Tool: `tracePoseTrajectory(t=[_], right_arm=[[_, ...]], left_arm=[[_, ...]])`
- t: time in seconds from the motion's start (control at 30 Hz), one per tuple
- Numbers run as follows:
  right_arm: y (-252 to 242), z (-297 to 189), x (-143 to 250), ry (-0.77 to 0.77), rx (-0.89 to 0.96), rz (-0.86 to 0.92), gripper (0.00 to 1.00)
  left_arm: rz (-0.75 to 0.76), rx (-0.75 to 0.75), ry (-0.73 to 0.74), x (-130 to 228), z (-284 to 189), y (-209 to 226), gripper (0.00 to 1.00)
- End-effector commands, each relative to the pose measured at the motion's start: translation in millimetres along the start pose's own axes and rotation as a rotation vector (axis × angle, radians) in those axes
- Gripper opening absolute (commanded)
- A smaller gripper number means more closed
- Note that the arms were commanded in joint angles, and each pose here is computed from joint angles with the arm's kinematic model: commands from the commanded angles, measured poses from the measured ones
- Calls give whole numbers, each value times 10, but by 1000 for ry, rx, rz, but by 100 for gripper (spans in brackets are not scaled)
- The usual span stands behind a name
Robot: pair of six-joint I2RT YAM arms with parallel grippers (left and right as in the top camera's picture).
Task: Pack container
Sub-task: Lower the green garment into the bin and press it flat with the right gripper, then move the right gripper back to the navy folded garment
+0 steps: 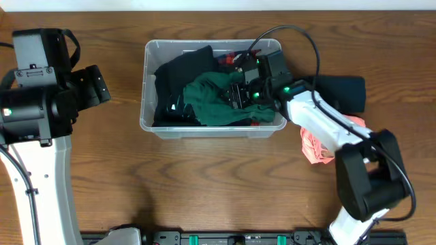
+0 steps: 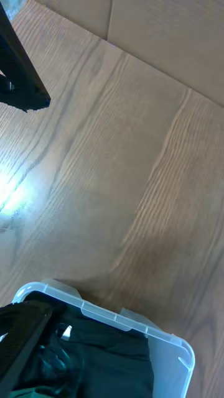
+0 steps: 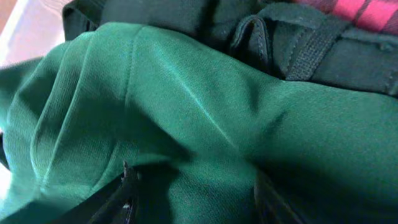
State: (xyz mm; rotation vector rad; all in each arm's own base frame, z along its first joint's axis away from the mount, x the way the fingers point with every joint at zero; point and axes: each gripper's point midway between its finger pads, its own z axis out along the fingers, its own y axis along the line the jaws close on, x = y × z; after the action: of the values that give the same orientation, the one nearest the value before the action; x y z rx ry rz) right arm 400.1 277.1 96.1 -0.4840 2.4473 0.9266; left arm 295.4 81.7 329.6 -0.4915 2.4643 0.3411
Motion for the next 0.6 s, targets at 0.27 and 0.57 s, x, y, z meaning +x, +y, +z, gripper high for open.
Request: tracePoseTrajectory(t=[0.27,0.57], right_arm=[[127,21,90,43,-82,70,61],[426,-992,-598,-221,-83,-96,76]], left_arm=[[2,-17,-6,-15,-12,42,98],[2,-17,-6,-16,-13,42,98]])
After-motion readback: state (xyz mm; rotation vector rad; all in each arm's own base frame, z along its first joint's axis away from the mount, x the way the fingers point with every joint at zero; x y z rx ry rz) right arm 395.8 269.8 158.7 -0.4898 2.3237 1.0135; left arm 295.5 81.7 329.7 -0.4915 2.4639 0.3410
